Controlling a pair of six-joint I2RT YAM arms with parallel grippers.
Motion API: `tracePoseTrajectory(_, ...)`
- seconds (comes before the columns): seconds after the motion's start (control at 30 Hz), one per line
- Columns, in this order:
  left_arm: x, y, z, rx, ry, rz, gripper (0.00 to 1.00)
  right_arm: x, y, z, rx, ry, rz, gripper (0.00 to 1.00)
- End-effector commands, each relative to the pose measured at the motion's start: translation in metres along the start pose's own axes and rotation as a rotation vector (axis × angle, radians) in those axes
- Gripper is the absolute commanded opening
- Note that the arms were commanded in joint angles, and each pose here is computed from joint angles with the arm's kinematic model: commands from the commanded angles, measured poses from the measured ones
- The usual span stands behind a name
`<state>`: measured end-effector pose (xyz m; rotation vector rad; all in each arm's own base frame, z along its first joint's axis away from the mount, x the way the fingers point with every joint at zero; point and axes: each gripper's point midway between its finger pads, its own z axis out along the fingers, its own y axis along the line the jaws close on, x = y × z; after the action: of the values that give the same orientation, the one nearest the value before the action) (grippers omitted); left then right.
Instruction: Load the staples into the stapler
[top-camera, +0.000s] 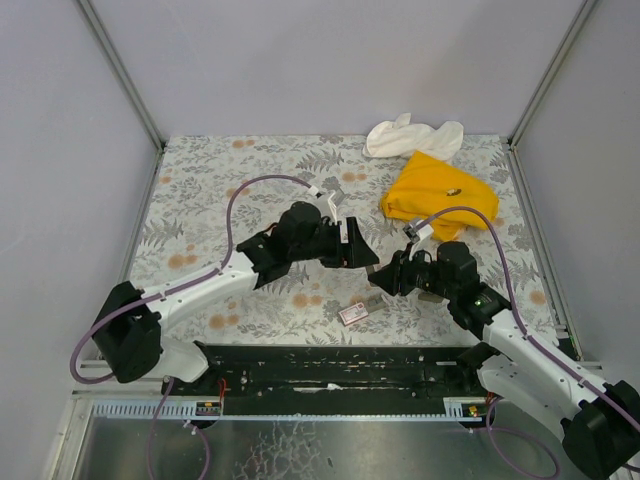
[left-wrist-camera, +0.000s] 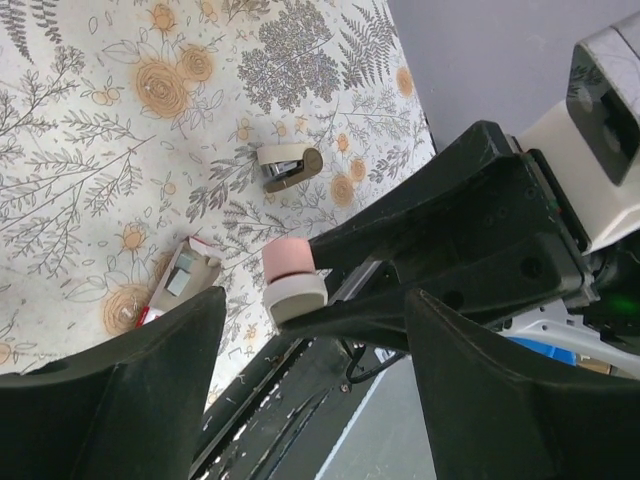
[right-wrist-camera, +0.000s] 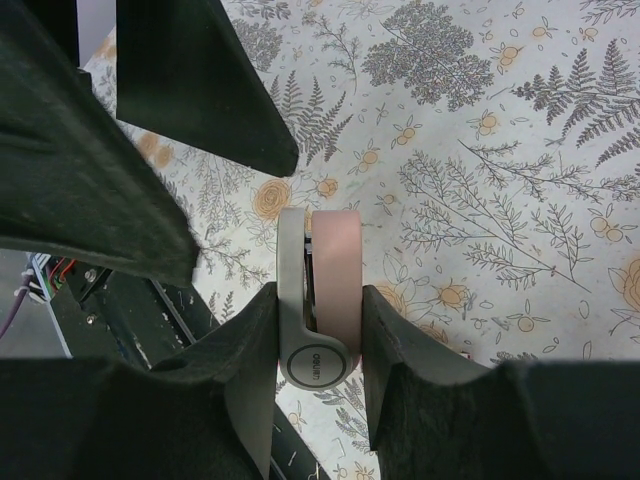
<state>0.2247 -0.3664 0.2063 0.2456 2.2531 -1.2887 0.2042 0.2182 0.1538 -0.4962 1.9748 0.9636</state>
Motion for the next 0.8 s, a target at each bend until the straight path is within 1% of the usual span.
tracePoseTrajectory(0.0,-0.007,-0.007,0.013,-0.022,-0.024,0.021,0.67,-0.015,0.014,-0.003,-0.053,-0.039,-0.05,0.0)
tracePoseTrajectory(0.33,0.015,0.003,0.034,-0.068,0.035,0.012,0.46,-0.018,0.014,-0.004,-0.042,-0.019,-0.056,0.0)
tracePoseTrajectory(0.47,0.029,0.001,0.037,-0.049,0.066,-0.001,0.38,-0.021,0.011,-0.003,-0.023,-0.014,-0.053,0.0)
tracePoseTrajectory(0.63,0.031,-0.002,0.031,-0.028,0.057,0.01,0.16,-0.028,0.008,-0.005,0.005,-0.043,-0.052,0.0)
tracePoseTrajectory(0.7,0.03,-0.002,0.029,-0.027,0.047,0.017,0.08,-0.029,0.007,-0.006,0.015,-0.051,-0.041,0.02)
tracePoseTrajectory(0.73,0.032,-0.002,0.027,-0.024,0.049,0.018,0.03,-0.03,0.008,-0.006,0.014,-0.056,-0.036,0.03)
tracePoseTrajectory(0.77,0.031,-0.004,0.026,-0.014,0.046,0.02,0.0,-0.03,0.009,-0.007,0.015,-0.06,-0.029,0.05)
